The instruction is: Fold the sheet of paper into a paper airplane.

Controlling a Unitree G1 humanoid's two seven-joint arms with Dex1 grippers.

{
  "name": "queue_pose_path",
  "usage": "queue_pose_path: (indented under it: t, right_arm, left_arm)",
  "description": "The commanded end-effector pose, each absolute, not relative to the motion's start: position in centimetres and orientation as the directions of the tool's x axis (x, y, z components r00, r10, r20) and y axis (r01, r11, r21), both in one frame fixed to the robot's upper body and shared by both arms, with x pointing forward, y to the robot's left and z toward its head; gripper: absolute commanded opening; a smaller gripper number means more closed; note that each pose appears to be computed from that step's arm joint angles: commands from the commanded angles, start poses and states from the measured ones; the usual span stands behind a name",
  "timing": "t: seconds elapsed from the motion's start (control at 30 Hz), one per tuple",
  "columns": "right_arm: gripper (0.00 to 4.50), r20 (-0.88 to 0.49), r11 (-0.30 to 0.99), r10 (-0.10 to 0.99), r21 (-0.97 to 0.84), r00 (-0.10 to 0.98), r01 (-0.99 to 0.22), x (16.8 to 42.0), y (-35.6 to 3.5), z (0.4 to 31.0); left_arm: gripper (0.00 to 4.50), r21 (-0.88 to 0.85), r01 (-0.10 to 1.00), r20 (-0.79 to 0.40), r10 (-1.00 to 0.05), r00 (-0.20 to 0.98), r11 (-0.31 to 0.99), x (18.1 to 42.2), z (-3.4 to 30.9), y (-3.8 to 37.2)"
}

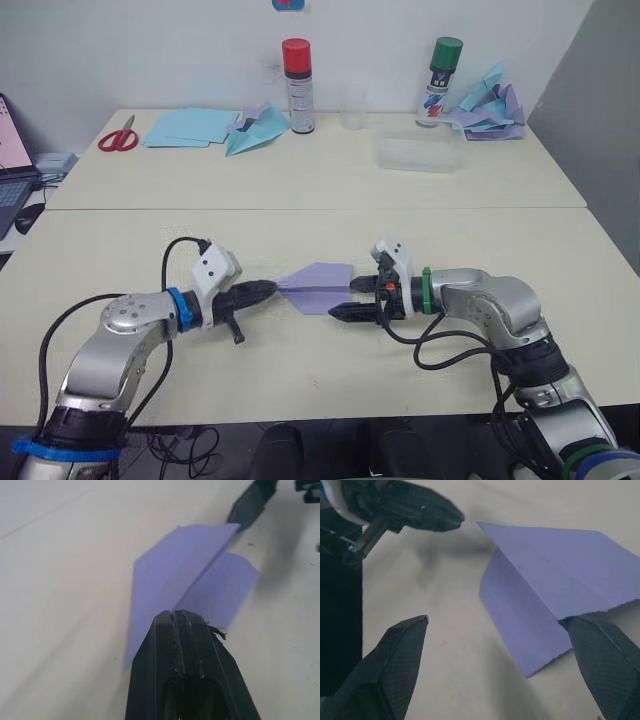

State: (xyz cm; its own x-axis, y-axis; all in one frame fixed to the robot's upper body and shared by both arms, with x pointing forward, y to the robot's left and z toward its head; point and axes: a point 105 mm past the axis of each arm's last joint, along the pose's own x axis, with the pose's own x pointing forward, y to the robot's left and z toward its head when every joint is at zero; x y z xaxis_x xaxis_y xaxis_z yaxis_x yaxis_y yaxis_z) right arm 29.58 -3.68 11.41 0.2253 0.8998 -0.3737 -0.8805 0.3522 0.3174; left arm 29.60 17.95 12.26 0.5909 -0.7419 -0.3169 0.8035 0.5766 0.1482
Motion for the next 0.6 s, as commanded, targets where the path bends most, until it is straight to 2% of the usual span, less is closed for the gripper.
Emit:
queue_pose_path:
  t: [0.03,0.27,0.6]
  right_arm:
    - [4.5,-0.383,0.344,0.892,0.229,0.24,-0.911,29.5,-4.3,12.1]
    - [4.5,-0.413,0.36,0.866,0.126,0.281,-0.924,30.3,-6.4,12.6]
    - [4.5,-0.345,0.375,0.885,0.135,0.311,-0.917,30.4,-5.9,13.6]
  left_arm:
    - [0.02,0.181,0.806,-0.283,-0.755,0.591,0.564,30.3,13.5,17.4]
    - [0.02,0.195,0.818,-0.291,-0.765,0.575,0.541,31.7,12.8,15.8]
    - [0.02,0.153,0.834,-0.334,-0.766,0.549,0.531,31.9,10.3,14.9]
